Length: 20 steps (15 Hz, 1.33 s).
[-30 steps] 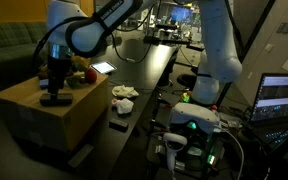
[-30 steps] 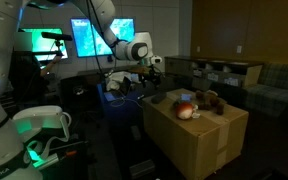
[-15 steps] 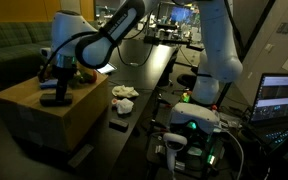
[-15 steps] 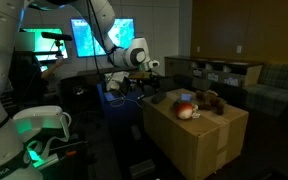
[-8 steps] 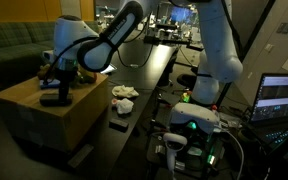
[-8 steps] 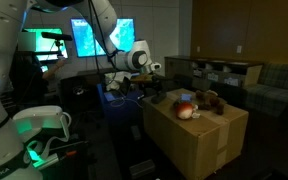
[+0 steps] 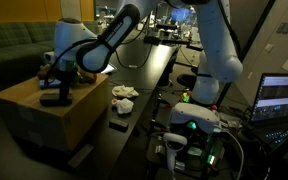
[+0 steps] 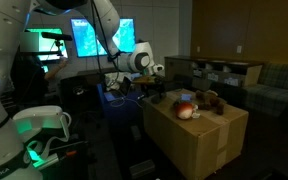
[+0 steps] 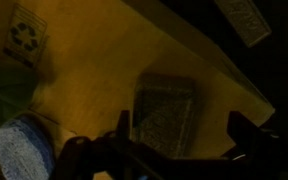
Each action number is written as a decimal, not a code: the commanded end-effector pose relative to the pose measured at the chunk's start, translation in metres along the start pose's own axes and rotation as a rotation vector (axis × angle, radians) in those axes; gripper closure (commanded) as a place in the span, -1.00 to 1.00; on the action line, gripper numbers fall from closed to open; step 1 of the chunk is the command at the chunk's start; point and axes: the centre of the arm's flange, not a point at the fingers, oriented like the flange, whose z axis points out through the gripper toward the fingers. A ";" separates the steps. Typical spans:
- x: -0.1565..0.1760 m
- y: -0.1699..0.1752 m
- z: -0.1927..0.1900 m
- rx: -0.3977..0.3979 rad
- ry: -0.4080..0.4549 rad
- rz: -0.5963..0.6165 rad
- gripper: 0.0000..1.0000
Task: Place the plastic and the towel from the box onto the table. Move the brown and red toys onto the box. Transfer the black object on the right of the box to the table. Put the blue object from the table onto the box. Pick up the black object from the box and position it on the table. Lastly, take the black object from the left side of the table and place it on the box.
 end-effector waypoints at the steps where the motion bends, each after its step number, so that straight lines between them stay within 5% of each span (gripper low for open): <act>1: 0.013 0.009 0.006 -0.007 0.013 -0.022 -1.00; 9: 0.020 0.019 0.018 0.000 -0.006 -0.049 -1.00; 11: 0.020 0.021 0.019 0.008 -0.013 -0.062 -0.48; 16: 0.023 0.021 0.010 0.006 -0.029 -0.088 0.29; 20: 0.020 0.019 0.002 0.004 -0.052 -0.106 0.35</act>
